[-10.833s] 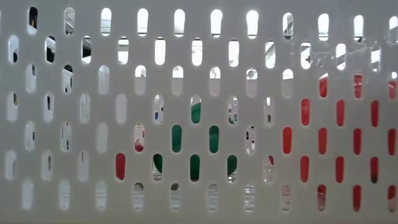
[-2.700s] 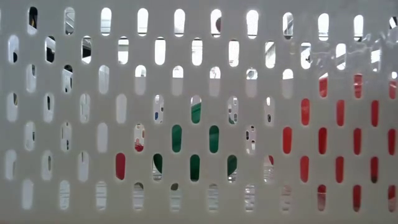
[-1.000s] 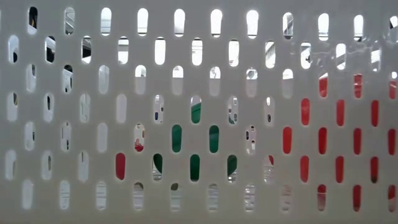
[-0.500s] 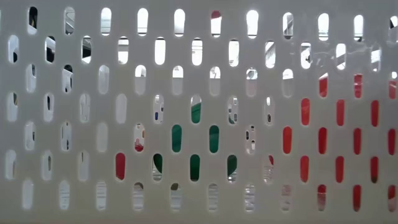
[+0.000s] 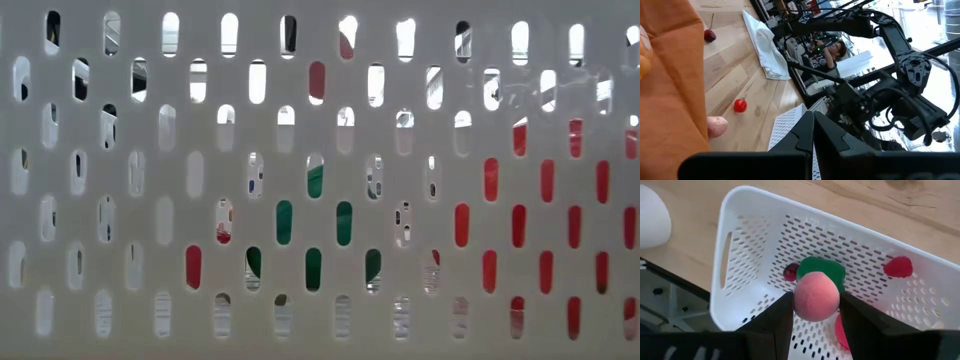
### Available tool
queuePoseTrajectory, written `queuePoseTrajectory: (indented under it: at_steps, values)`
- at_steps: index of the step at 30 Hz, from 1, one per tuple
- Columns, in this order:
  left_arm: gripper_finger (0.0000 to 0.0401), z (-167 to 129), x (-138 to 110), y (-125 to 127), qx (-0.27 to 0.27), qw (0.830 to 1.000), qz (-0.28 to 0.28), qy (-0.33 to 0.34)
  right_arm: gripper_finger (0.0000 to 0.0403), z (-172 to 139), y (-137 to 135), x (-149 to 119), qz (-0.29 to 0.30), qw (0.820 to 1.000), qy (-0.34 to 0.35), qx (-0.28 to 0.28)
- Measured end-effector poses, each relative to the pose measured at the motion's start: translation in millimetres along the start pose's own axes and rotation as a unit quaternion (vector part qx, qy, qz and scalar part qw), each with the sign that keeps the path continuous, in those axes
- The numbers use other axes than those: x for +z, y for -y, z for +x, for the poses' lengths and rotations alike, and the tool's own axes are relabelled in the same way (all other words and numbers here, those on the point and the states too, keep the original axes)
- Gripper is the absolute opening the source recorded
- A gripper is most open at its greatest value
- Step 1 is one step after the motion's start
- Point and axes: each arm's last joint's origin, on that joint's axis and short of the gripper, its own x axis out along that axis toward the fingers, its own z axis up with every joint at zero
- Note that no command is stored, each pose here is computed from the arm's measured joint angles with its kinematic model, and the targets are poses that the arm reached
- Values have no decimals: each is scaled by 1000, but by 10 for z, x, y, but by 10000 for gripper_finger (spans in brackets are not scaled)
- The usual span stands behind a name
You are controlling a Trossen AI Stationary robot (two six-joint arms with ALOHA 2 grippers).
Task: Pick and placing Produce into tupperware
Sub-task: Put the right peach into the white bin
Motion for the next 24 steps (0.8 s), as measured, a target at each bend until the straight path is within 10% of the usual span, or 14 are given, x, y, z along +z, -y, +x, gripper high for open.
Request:
queuePoseTrajectory:
  at_steps: [24]
  values:
    - [1,0,-1,-1,0,1000,0,0,139,324,-49,14,-13,1000,15,-1]
